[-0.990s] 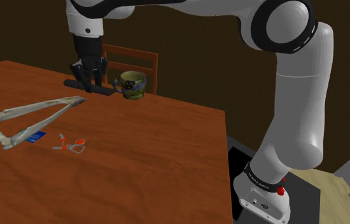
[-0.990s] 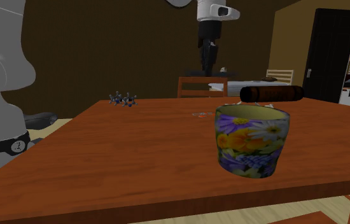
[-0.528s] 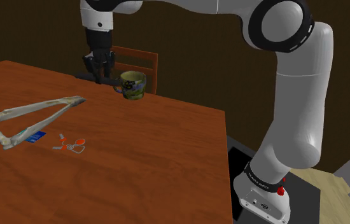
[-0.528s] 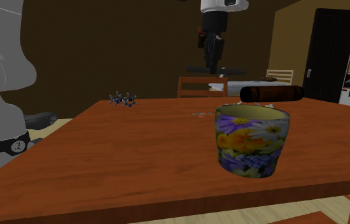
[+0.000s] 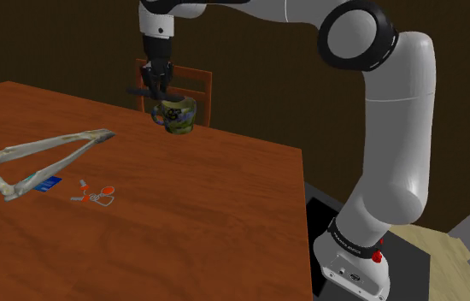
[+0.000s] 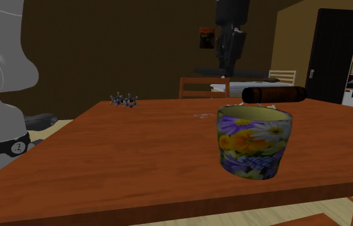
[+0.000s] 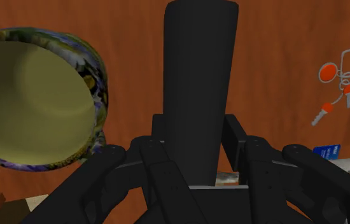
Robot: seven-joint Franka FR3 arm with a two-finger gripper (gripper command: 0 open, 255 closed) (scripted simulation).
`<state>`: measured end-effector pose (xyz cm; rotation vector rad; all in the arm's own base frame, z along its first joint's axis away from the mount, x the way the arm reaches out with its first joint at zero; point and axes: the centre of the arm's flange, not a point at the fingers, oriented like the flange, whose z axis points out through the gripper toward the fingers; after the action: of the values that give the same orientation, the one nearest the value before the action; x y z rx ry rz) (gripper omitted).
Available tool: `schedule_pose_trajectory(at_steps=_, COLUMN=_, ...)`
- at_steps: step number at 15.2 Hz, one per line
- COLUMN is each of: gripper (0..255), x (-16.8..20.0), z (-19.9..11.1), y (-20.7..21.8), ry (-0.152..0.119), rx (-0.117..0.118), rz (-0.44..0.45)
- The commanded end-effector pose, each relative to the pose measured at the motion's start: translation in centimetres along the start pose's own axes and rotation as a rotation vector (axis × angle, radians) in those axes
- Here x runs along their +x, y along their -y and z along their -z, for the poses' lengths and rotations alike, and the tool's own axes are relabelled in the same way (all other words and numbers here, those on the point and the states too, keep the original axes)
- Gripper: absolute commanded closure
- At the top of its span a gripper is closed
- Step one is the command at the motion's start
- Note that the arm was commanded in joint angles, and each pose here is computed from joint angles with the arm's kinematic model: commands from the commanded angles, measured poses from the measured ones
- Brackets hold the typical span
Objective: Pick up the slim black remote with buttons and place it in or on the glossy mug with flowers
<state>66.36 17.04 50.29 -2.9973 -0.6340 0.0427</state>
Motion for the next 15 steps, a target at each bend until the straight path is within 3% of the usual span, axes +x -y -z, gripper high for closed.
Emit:
schedule_pose_trajectory(at_steps=1, gripper=255, x=0.3, z=0.1, y=-2.5, ry=0.0, rx=-0.001, rz=0.002)
schedule_pose_trajectory(at_steps=9, gripper=255, x=0.8, z=0.6, y=-13.2, ry=0.0, rx=-0.001, rz=0.002)
schedule_pose_trajectory(at_steps=15, gripper=255, x=0.9, z=-2.5, y=-13.5, ry=0.0, rx=-0.001, rz=0.002)
